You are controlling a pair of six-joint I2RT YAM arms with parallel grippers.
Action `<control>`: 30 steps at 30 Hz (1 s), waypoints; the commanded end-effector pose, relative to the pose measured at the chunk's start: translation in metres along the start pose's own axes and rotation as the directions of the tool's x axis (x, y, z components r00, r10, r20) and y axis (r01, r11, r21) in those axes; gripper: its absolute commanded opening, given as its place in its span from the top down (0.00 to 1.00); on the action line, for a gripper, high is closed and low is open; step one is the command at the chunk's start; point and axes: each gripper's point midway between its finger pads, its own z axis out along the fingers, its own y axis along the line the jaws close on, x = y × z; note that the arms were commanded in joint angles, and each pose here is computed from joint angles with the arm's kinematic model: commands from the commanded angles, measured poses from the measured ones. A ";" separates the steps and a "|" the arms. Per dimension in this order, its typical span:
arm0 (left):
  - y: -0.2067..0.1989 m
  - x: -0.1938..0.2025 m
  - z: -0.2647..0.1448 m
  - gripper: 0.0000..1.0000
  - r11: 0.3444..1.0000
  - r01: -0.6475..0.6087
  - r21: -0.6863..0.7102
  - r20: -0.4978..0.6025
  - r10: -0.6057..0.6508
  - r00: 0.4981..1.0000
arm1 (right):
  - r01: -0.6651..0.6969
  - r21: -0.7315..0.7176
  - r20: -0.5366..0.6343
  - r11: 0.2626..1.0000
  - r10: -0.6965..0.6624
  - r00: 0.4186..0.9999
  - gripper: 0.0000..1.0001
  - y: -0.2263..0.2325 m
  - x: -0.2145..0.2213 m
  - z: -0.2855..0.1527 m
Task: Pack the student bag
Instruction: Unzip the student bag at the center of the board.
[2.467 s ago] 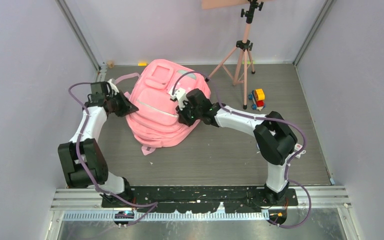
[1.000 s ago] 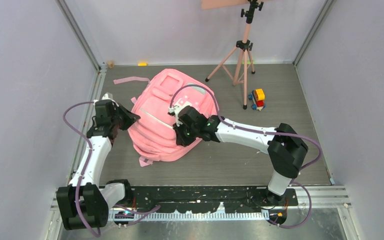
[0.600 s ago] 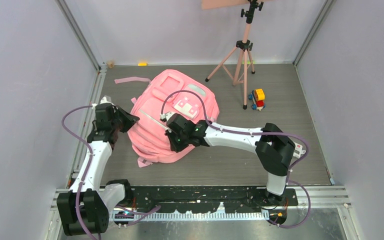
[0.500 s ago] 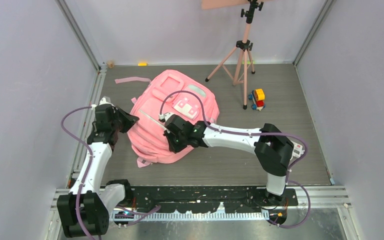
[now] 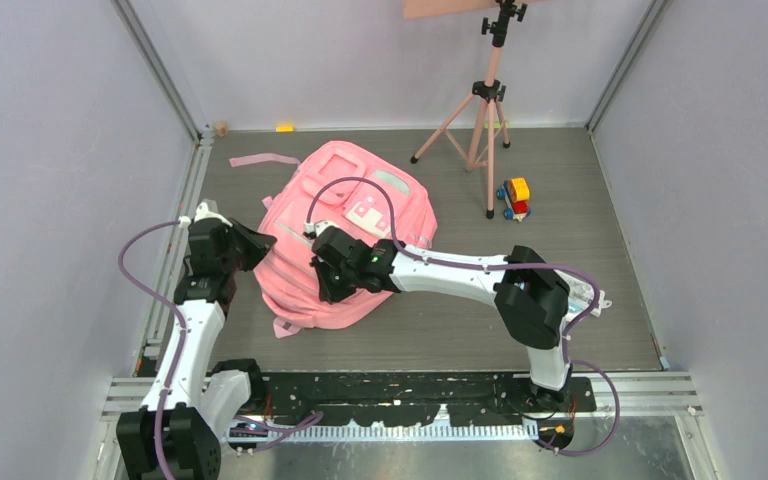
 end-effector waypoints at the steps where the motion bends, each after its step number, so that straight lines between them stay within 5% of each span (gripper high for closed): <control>1: -0.014 -0.001 -0.005 1.00 0.997 0.012 0.073 0.021 -0.014 1.000 | -0.018 -0.109 0.123 0.994 0.031 0.992 1.00 0.039 -0.049 -0.008; 13: -0.015 0.041 -0.008 1.00 0.994 0.008 0.107 -0.046 -0.003 0.999 | -0.117 -0.077 0.147 0.990 0.127 0.981 1.00 0.001 -0.085 -0.004; 30: -0.062 0.130 -0.008 1.00 0.979 -0.044 0.197 -0.165 0.078 0.983 | -0.154 -0.059 0.155 0.986 0.161 0.975 1.00 -0.029 -0.080 -0.034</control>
